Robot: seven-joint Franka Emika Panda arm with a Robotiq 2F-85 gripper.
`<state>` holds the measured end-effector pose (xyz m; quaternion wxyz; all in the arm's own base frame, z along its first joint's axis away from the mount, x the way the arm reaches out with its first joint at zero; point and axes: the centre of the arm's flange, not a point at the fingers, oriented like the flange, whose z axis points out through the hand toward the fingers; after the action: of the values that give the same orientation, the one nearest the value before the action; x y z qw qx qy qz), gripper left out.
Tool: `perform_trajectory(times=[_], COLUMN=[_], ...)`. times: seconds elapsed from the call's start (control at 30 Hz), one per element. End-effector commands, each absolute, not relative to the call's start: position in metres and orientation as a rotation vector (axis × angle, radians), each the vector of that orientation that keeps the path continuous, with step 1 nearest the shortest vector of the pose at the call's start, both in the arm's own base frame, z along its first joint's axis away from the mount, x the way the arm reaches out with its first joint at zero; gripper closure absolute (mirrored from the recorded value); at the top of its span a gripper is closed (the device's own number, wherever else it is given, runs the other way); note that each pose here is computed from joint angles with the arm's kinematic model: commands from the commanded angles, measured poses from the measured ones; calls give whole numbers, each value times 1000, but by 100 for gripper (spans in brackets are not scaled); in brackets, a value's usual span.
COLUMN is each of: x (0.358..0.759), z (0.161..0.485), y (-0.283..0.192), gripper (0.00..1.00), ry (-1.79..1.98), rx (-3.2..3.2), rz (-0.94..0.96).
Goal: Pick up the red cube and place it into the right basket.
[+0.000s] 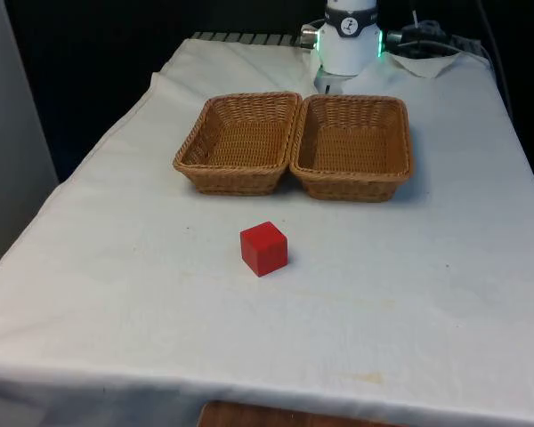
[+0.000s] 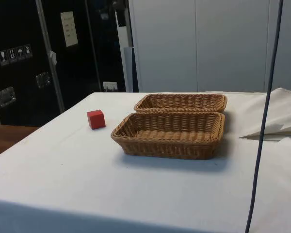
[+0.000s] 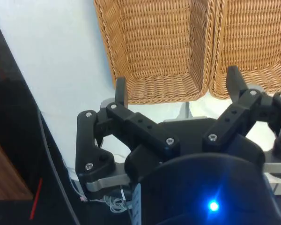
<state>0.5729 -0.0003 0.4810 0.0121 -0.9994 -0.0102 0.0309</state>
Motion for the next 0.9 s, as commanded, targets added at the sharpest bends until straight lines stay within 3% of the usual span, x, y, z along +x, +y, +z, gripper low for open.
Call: perform_trajectory(times=[0.0,0.87], x=[574,618], z=[480,439], y=[0,1], gripper=[0,0], ry=[-29,100], rx=[-3117,-3155], rz=[96,-6])
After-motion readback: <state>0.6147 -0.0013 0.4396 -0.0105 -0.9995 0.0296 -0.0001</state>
